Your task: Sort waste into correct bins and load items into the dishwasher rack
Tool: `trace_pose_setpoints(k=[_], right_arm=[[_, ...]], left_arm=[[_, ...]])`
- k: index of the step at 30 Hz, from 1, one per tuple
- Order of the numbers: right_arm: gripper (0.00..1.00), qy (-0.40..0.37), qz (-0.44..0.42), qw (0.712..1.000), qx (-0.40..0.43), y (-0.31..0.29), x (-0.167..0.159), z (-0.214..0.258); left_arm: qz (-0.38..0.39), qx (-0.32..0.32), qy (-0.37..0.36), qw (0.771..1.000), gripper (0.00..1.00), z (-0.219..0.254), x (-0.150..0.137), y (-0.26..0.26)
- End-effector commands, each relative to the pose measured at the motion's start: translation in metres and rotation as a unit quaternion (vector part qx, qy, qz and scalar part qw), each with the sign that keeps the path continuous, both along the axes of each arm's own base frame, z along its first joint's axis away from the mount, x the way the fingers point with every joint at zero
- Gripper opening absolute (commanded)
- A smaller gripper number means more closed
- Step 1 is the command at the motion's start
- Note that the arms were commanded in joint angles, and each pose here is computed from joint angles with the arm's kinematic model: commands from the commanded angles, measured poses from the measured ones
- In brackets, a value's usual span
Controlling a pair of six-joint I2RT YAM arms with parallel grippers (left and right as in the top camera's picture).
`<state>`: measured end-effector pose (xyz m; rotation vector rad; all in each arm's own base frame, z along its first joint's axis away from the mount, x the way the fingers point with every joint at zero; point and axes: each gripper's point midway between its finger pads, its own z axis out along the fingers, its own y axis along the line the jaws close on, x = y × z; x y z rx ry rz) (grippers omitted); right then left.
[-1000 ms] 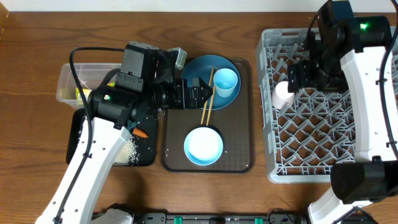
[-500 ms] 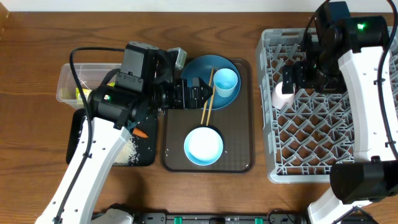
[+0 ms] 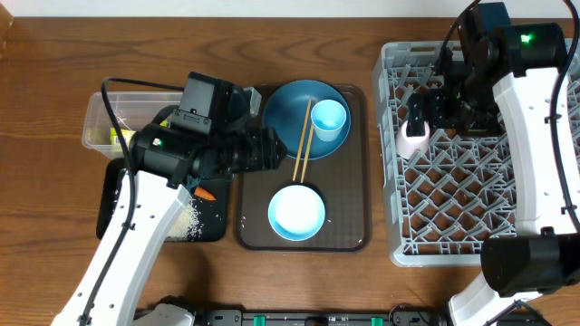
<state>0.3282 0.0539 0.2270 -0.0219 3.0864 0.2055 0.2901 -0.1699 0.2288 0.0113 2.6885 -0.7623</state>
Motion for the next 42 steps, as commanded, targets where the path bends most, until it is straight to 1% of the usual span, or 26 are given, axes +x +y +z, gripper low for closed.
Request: trace_pose_setpoints(k=[1, 3, 5, 10, 13, 16, 20, 22, 24, 28, 33, 36, 37, 42], right_arm=[[0.99, -0.006, 0.004, 1.0, 0.006, 0.005, 0.0, 0.004], [0.99, -0.004, 0.003, 1.0, 0.006, 0.005, -0.001, 0.004], [0.99, 0.0, 0.004, 1.0, 0.006, 0.005, -0.002, 0.004], [0.99, 0.0, 0.004, 1.0, 0.006, 0.005, -0.002, 0.004], [0.99, -0.001, 0.002, 1.0, 0.006, 0.005, -0.002, 0.004], [0.99, 0.0, -0.001, 1.0, 0.006, 0.005, -0.002, 0.004], [0.99, 0.001, -0.002, 1.0, 0.006, 0.005, -0.003, 0.003], [0.99, 0.001, -0.001, 1.0, 0.006, 0.005, -0.002, 0.003], [0.99, 0.001, -0.001, 1.0, 0.006, 0.005, -0.002, 0.003], [0.99, 0.001, 0.001, 1.0, 0.006, 0.006, -0.003, 0.003], [0.99, 0.001, 0.004, 1.0, 0.006, 0.009, -0.003, 0.003], [0.99, 0.001, 0.005, 1.0, 0.006, 0.009, -0.003, 0.003], [0.99, 0.001, 0.005, 1.0, 0.006, 0.009, -0.003, 0.003], [0.99, -0.001, 0.005, 1.0, 0.006, 0.009, -0.002, 0.003]], left_arm=[[0.019, 0.014, -0.017, 1.0, 0.62, -0.006, 0.014, -0.007], [0.036, 0.015, -0.032, 0.999, 0.62, -0.007, 0.027, -0.016], [0.05, 0.014, -0.038, 0.998, 0.57, -0.014, 0.04, -0.027], [0.044, -0.005, -0.055, 0.997, 0.57, -0.042, 0.078, -0.066], [0.062, -0.019, -0.048, 0.997, 0.57, -0.064, 0.099, -0.078], [0.075, -0.015, -0.029, 0.997, 0.56, -0.09, 0.109, -0.082], [0.076, -0.013, -0.027, 0.997, 0.54, -0.115, 0.123, -0.089], [0.081, -0.013, -0.022, 0.996, 0.47, -0.124, 0.126, -0.09], [0.088, -0.009, -0.014, 0.996, 0.42, -0.132, 0.127, -0.089], [0.1, 0.02, -0.012, 0.995, 0.41, -0.149, 0.128, -0.084], [0.102, 0.026, -0.007, 0.994, 0.4, -0.156, 0.129, -0.083], [0.102, 0.026, -0.007, 0.994, 0.32, -0.156, 0.129, -0.083], [0.102, 0.027, -0.006, 0.994, 0.31, -0.156, 0.128, -0.083], [0.101, 0.034, 0.001, 0.994, 0.31, -0.164, 0.126, -0.083]])
